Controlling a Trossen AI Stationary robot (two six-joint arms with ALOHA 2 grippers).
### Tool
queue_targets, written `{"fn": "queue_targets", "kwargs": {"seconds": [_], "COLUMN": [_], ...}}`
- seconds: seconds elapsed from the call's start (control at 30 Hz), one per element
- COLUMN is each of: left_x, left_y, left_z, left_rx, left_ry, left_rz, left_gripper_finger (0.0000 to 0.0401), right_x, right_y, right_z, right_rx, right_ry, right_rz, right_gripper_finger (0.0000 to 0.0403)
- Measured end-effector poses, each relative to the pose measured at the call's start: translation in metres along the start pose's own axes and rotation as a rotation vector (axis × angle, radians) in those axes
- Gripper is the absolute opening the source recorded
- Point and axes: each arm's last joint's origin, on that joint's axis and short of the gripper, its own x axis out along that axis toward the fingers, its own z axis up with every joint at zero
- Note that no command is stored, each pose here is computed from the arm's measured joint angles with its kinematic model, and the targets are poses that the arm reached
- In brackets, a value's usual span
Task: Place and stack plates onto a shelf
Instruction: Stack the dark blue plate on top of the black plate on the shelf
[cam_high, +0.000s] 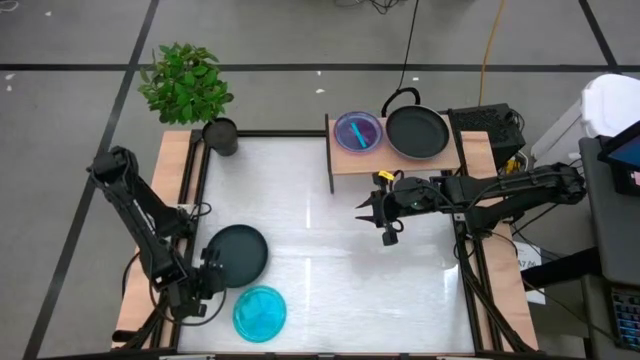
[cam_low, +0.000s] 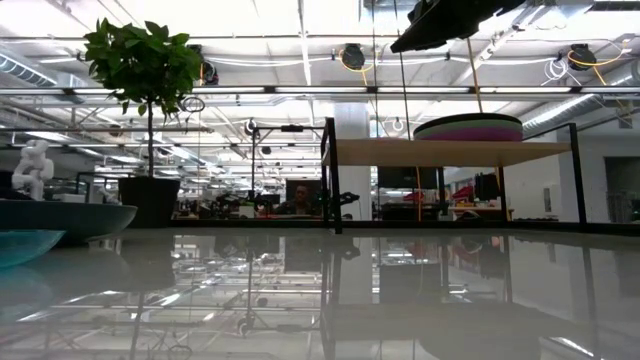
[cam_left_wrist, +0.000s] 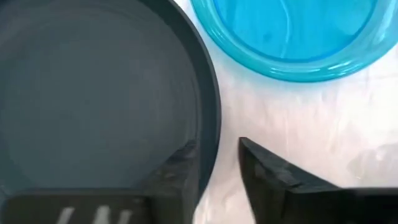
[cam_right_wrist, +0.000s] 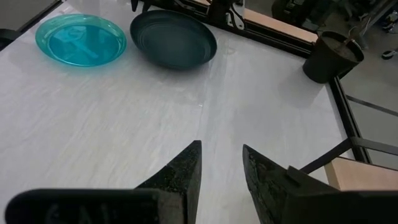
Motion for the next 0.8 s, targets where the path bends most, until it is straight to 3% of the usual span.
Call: {"fn": "queue_targets", "kwargs": {"seconds": [0.23, 0.47, 0.6, 0.8], "left_x": [0.005, 0.019, 0.024, 0.025], "left_y": [-0.005, -0.009, -0.009, -0.009], "left_z": [-0.006, -0.012, -0.014, -0.014], "left_rx": [0.033, 0.121, 0.182, 0.246], "left_ry": [-0.017, 0.032, 0.055, 0.057], "left_rz": [0.048, 0.109, 0.134, 0.147], "left_gripper_finger": [0.0226, 0.0239, 0.0202, 0.0081], "right_x": [0.0, 0.0, 0.0, 0.0], "right_y": [0.0, 0.0, 0.0, 0.0], "right_z": [0.0, 0.0, 0.0, 0.001], "right_rx": [0.0, 0.0, 0.0, 0.0], "right_ry": [-0.001, -0.001, -0.002, -0.006], "right_rz": [0.0, 0.0, 0.0, -0.001], "right_gripper_finger": [0.0102, 0.0102, 0.0102, 0.0102]}}
